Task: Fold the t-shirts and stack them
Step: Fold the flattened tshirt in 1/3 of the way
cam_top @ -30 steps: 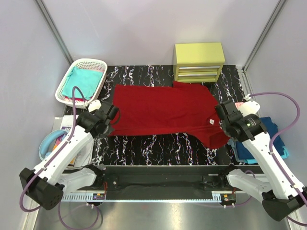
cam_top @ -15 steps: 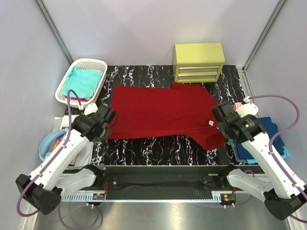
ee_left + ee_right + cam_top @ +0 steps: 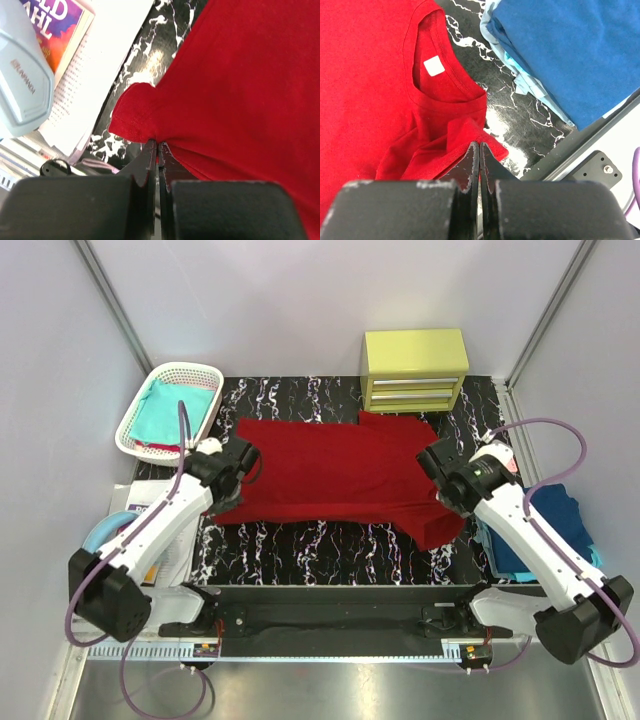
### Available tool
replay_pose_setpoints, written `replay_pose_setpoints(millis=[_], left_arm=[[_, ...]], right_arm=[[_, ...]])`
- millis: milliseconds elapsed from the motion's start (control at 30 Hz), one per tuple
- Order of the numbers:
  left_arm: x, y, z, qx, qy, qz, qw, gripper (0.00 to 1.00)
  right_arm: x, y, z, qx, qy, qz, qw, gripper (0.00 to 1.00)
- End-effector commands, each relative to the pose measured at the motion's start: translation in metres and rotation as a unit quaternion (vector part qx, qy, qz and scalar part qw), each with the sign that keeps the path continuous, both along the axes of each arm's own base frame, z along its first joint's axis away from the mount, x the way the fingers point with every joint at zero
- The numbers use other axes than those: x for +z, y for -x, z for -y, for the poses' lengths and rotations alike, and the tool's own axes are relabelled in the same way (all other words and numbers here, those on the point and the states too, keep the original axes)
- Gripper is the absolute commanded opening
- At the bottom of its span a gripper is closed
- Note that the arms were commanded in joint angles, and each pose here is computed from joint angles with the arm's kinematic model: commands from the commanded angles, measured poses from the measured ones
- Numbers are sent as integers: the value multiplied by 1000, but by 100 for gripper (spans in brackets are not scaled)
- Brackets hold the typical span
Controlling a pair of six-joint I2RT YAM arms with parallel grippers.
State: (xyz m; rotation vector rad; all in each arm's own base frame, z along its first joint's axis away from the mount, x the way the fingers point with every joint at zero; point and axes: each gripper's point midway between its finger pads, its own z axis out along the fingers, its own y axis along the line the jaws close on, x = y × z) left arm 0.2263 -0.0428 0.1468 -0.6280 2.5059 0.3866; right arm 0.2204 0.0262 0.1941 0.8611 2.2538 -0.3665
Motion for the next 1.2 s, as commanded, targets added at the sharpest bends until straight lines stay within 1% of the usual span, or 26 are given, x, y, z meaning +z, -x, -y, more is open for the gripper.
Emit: replay_pose_setpoints(millis=[0,200,300,433,700,900,1033,1067,1100,1133,1167], left_arm=[[4,-31,-15,19,-27,29,999,0],[-8,-53,-22,29,-45,13,998,0],[-9,-67,-22,28,-60,13,998,0],[-26,-85,-19,27,-77,-8,997,0],[-48,-120,-4,21,-81,-30,996,0],[-65,-133,1,15,-85,-45,995,1],[-65,-137,3,15,-84,-42,995,11],[-63,-139,4,13,-83,-39,996,17],[-59,-140,4,13,-81,-34,996,25],[-55,-141,4,13,-79,-28,996,33],[-51,-141,4,15,-77,-21,997,57]], right_arm=[[15,-14,17,-24,36,30,999,0],[-2,-21,28,-45,42,11,998,0],[-11,-25,32,-51,56,-4,997,0],[-22,-35,36,-59,71,-16,996,0],[-35,-61,29,-51,78,-38,995,0],[-49,-72,27,-46,90,-53,993,0],[-50,-75,28,-42,96,-55,993,0],[-49,-77,27,-39,95,-53,993,0],[-46,-78,26,-31,97,-50,994,0],[-43,-80,26,-29,97,-46,994,2],[-33,-84,26,-27,95,-29,995,14]])
